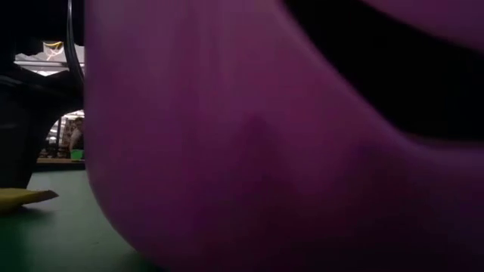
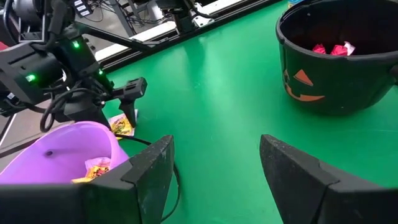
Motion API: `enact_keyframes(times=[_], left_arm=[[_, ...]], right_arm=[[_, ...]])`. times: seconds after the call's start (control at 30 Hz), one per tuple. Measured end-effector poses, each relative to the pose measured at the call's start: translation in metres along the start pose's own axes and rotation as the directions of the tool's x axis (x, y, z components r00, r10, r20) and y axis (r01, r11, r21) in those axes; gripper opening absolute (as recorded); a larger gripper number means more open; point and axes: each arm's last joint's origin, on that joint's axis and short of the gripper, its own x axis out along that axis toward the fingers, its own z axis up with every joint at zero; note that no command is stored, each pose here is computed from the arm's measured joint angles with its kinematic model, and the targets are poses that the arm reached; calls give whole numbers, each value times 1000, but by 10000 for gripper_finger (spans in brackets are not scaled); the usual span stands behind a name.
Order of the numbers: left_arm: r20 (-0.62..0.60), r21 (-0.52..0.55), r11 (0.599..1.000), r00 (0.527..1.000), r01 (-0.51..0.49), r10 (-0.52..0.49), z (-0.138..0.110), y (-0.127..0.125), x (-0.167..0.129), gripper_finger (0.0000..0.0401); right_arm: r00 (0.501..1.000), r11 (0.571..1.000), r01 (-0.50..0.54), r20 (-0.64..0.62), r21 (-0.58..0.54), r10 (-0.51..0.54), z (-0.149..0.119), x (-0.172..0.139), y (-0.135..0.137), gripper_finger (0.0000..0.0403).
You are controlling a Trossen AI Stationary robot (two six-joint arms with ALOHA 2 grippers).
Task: Sort candy
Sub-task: Put the yellow candy into the violet bucket
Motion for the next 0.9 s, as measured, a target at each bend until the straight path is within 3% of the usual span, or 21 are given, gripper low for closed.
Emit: enact_keyframes(times=[0.13, 0.37, 0.47, 0.57, 0.7, 0.8, 0.9], left_arm=[[-5, 0, 999, 999, -46, 46, -2, 4, -15, 234], [24, -12, 995, 995, -99, 99, -6, 17, -55, 114], [77, -36, 995, 993, -91, 93, -5, 24, -75, 69], [136, -52, 999, 990, -17, 24, -3, 25, -91, 37], [216, -41, 994, 972, 103, -92, 4, 15, -96, 36], [217, -21, 989, 967, 144, -136, 7, 5, -86, 68], [168, -11, 992, 979, 122, -118, 6, 0, -70, 116]], right_arm=[[1000, 1000, 1, -1, -1, -1, 0, 0, 0, 237], [1000, 1000, 6, -8, -5, -6, -1, 0, -1, 237], [1000, 1000, 6, -9, -5, -6, -1, 0, -1, 237], [1000, 1000, 6, -9, -4, -6, -1, 0, -1, 237], [1000, 1000, 7, -11, 12, -7, -1, 0, -1, 237], [1000, 1000, 7, -10, 13, -7, -1, 0, -1, 237], [1000, 1000, 8, -10, 13, -8, -1, 0, -1, 237]])
